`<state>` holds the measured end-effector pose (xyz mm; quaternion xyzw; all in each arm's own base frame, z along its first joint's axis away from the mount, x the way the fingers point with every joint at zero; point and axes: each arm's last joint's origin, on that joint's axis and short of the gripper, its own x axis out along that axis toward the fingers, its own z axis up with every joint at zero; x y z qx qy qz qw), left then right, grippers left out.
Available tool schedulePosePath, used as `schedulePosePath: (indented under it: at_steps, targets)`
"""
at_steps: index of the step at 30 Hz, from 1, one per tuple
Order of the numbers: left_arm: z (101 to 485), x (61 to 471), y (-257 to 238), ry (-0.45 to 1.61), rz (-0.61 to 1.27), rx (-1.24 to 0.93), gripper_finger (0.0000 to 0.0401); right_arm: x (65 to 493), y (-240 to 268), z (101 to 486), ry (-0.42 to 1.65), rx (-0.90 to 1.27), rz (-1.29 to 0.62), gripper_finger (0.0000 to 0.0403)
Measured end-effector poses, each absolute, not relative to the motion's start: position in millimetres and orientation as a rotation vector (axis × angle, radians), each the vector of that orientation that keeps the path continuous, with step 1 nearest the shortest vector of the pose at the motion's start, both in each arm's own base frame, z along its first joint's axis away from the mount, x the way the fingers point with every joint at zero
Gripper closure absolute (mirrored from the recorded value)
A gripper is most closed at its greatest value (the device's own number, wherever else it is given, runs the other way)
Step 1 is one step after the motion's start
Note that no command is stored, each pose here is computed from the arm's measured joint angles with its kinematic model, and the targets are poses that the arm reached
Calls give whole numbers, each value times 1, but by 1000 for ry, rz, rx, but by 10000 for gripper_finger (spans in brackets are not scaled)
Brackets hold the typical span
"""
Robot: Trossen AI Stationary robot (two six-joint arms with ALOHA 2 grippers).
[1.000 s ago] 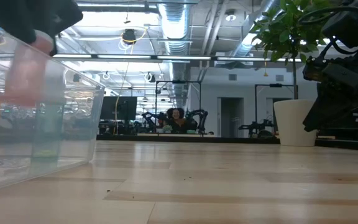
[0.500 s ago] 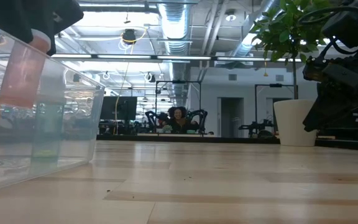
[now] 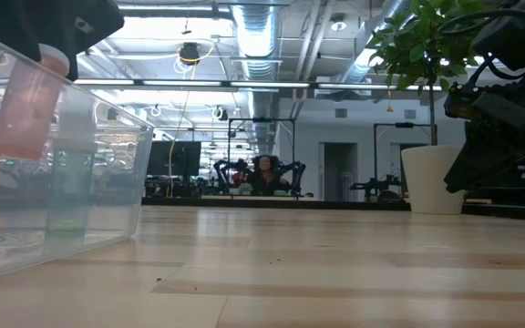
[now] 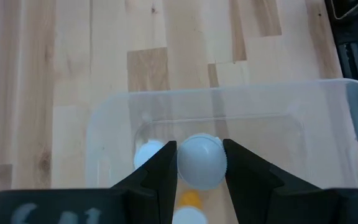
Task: Pick and place medicine bottles into bin by pill shape (circle, oval)
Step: Put the red pill bottle into the right transparent bin
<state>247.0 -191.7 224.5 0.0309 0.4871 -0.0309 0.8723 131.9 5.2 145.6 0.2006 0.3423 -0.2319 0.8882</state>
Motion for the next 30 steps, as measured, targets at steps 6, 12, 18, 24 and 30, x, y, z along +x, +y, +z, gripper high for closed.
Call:
schedulePosePath:
  at_steps: [6,12,18,24,30]
  targets:
    - [225,247,-191,1006,-49,74,295,132,5,146,711,418,-482,168]
    - [225,247,-192,989,-33,83,295,132,5,146,711,419,-481,168]
    - [218,248,-197,990,-22,100,295,132,5,146,712,418,-482,168]
    - [216,248,-199,967,2,122,295,132,5,146,710,419,-481,168]
    - [211,247,-201,968,19,150,295,132,5,146,710,419,-480,168]
